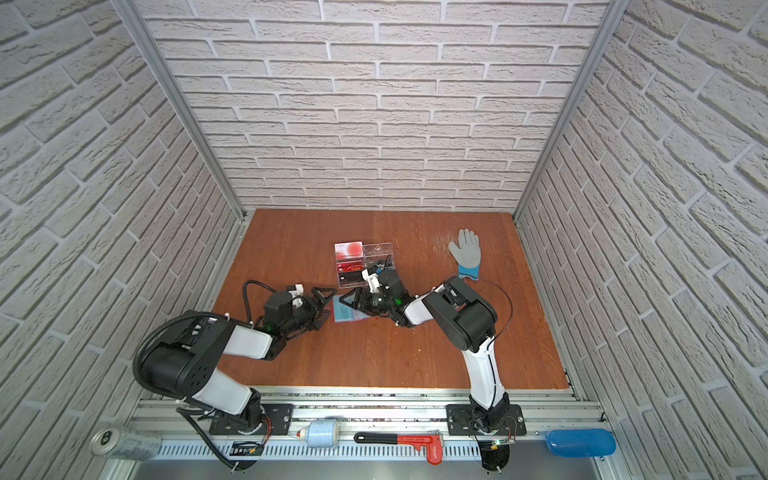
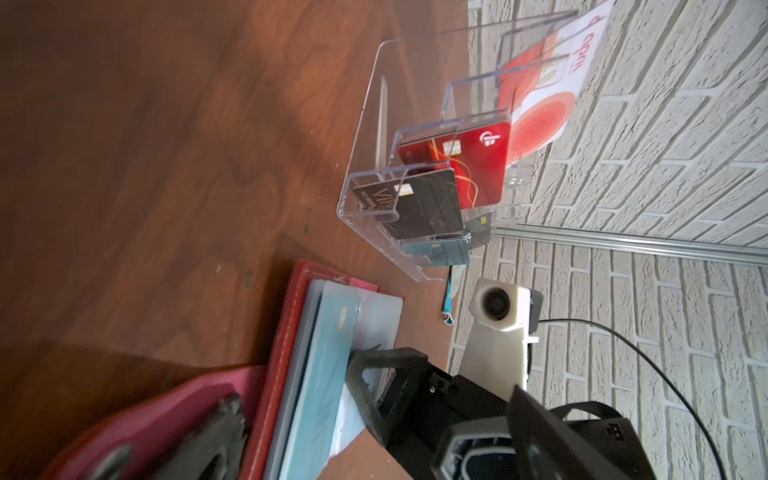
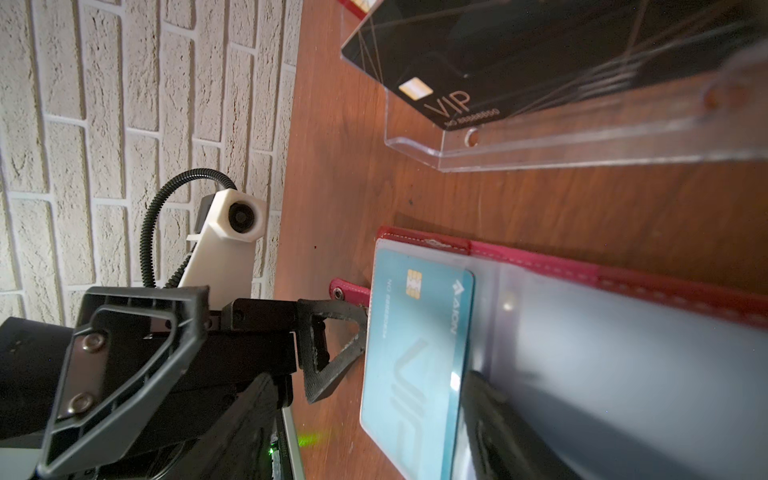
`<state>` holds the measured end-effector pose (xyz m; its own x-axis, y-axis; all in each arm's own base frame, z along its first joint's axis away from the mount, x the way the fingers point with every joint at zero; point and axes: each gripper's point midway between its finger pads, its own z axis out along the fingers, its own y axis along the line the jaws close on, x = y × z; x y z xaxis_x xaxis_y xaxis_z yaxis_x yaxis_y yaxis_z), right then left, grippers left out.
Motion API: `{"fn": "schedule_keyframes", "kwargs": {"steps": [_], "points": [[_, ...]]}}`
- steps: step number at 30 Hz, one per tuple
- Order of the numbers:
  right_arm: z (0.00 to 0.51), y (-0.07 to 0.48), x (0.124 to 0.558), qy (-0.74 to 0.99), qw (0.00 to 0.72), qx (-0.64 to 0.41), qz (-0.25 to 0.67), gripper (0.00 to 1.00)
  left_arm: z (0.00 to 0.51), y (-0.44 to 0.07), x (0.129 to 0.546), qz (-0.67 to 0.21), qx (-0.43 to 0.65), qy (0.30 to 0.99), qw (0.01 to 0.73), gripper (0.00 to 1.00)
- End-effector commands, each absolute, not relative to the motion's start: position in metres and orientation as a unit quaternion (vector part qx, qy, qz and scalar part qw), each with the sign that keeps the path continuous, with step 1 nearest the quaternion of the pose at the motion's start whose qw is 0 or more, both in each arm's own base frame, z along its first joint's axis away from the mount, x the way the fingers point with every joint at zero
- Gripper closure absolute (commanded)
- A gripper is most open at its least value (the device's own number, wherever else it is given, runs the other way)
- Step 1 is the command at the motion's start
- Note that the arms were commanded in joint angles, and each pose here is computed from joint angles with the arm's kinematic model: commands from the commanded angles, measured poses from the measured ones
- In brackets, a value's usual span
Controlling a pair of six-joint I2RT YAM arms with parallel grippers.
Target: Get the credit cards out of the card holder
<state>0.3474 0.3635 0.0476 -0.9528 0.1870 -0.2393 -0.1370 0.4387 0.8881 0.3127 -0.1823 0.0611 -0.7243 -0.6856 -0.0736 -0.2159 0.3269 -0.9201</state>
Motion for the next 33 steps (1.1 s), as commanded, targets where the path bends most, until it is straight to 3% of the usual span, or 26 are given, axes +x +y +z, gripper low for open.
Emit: {"fn": "schedule_keyframes", "kwargs": {"steps": [1, 21, 33], "points": [[0.028, 0.359, 0.333, 0.852, 0.130, 0.018, 0.507, 0.27, 0.079, -0.189, 0.323, -0.529, -0.272, 0.761, 0.258, 0.02], [0.023, 0.357, 0.328, 0.857, 0.129, 0.016, 0.499, 0.27, 0.099, -0.182, 0.322, -0.519, -0.256, 0.770, 0.271, 0.02], [0.022, 0.356, 0.326, 0.859, 0.127, 0.015, 0.496, 0.27, 0.075, -0.194, 0.328, -0.514, -0.267, 0.775, 0.253, 0.02]]}}
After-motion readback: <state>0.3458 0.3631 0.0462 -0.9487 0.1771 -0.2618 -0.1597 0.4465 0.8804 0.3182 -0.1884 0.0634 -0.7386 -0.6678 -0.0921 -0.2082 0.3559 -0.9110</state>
